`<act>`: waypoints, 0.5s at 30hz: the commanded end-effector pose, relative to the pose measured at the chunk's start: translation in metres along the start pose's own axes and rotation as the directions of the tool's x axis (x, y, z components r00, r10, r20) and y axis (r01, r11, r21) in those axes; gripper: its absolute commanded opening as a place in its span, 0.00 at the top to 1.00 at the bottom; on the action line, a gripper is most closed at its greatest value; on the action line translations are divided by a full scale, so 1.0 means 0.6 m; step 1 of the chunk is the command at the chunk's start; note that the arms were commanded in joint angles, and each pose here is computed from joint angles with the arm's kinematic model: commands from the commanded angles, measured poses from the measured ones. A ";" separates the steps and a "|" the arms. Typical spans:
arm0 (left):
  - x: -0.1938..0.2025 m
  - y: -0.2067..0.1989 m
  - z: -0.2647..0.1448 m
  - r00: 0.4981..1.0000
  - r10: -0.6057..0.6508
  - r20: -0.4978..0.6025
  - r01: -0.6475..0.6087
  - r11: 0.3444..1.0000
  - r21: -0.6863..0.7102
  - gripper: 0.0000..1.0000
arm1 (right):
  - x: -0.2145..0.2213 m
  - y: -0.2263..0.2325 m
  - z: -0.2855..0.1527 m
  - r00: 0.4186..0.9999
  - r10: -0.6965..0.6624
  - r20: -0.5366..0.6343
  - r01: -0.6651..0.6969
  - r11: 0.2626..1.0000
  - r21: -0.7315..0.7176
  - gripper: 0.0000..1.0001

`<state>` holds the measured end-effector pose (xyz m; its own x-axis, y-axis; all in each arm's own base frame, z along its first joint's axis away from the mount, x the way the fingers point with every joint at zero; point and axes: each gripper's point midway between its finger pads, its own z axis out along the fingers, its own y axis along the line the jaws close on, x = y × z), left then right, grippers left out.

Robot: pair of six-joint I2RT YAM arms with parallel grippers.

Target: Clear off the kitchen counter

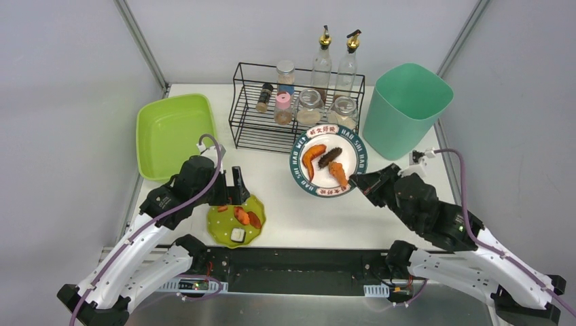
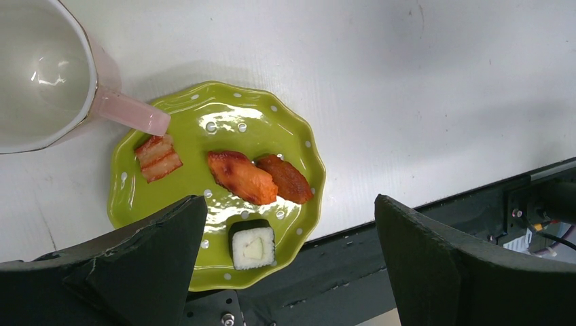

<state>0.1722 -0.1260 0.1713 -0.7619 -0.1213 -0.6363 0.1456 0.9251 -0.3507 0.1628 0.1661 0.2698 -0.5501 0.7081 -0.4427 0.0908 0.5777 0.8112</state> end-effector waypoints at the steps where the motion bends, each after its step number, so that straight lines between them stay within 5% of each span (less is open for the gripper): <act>1: -0.006 0.000 -0.004 1.000 0.006 0.028 -0.006 1.000 0.006 0.01 | -0.071 0.079 -0.016 0.990 0.024 0.138 -0.014 0.997 -0.075 1.00; 15: -0.003 -0.006 -0.011 0.999 0.002 0.036 -0.004 0.999 0.038 0.01 | -0.205 0.155 0.026 0.960 0.092 0.266 -0.084 0.996 -0.041 1.00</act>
<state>0.1695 -0.1247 0.1772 -0.7427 -0.1335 -0.6561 0.1571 0.9178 -0.3646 0.2337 0.1397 0.3242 -0.3685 0.7595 -0.5360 0.2120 0.6301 0.7470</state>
